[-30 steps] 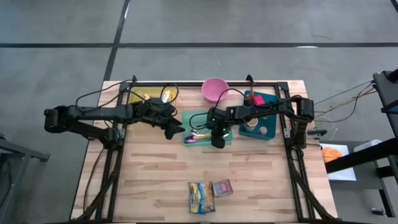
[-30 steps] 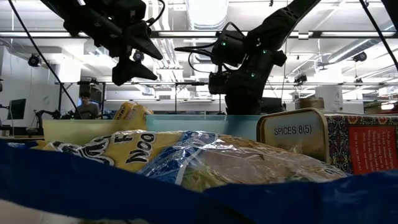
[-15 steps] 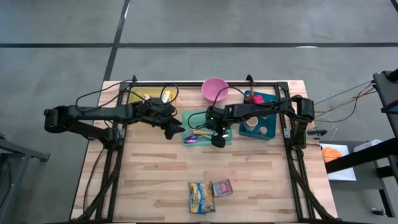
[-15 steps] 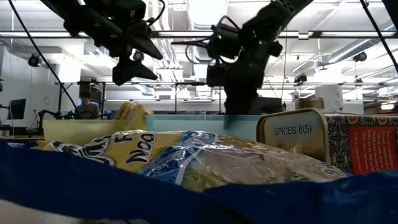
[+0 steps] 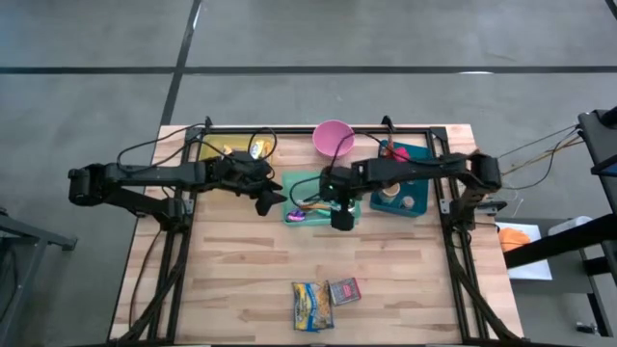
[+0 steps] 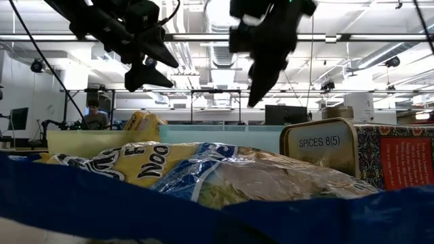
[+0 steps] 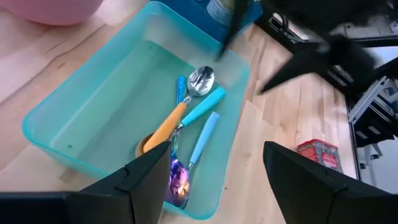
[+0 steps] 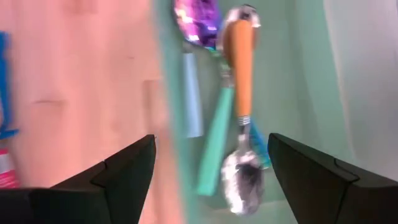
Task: Pick & Place Food Item
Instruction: Put the blue noodle pack into the yellow bin
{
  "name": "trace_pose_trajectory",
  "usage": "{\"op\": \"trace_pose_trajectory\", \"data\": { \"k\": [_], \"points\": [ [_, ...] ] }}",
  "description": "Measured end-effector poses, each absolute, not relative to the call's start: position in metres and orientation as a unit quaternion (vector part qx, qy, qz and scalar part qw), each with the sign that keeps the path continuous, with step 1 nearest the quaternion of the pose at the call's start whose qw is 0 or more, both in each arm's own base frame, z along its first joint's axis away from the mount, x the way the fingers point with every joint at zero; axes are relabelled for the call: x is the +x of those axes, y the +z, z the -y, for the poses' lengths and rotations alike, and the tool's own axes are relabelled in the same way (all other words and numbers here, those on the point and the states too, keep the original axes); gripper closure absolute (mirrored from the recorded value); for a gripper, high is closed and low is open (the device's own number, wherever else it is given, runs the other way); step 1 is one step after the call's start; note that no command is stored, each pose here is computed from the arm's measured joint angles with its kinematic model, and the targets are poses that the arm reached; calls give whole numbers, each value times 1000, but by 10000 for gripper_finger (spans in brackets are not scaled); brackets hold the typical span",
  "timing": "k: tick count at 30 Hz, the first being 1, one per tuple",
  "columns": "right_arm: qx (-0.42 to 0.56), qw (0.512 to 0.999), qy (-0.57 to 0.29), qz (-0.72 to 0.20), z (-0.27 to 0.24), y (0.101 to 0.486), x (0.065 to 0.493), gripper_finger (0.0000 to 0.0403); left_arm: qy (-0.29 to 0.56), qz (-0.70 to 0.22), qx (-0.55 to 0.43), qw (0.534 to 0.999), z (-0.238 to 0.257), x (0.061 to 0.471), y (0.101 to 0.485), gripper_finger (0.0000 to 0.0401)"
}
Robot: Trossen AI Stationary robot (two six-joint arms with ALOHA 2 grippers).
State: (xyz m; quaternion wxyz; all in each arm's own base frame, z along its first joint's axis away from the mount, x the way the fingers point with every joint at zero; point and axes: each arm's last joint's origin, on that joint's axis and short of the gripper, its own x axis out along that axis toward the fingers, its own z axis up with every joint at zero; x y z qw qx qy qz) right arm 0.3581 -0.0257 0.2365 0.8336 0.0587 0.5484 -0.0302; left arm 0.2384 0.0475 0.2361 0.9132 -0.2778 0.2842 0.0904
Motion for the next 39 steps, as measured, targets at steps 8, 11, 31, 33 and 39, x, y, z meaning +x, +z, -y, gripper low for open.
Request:
{"op": "trace_pose_trajectory", "data": {
  "k": [8, 11, 31, 33, 39],
  "points": [
    [60, 857, -61, -508, -38, 255, 326, 96, 75, -288, -275, 914, -40, 240, 236, 139],
    [84, 871, -50, -482, -68, 250, 319, 96, 59, -292, -274, 914, -35, 240, 236, 139],
    [-24, 922, -131, -364, -179, 220, 263, 96, -153, -352, -342, 858, 42, 268, 217, 139],
    [-26, 921, -137, -365, -174, 216, 259, 96, -112, -371, -401, 830, 46, 270, 211, 139],
    [-30, 923, -152, -352, -165, 211, 251, 96, -16, -426, -495, 757, 68, 273, 186, 139]
  ]
}}
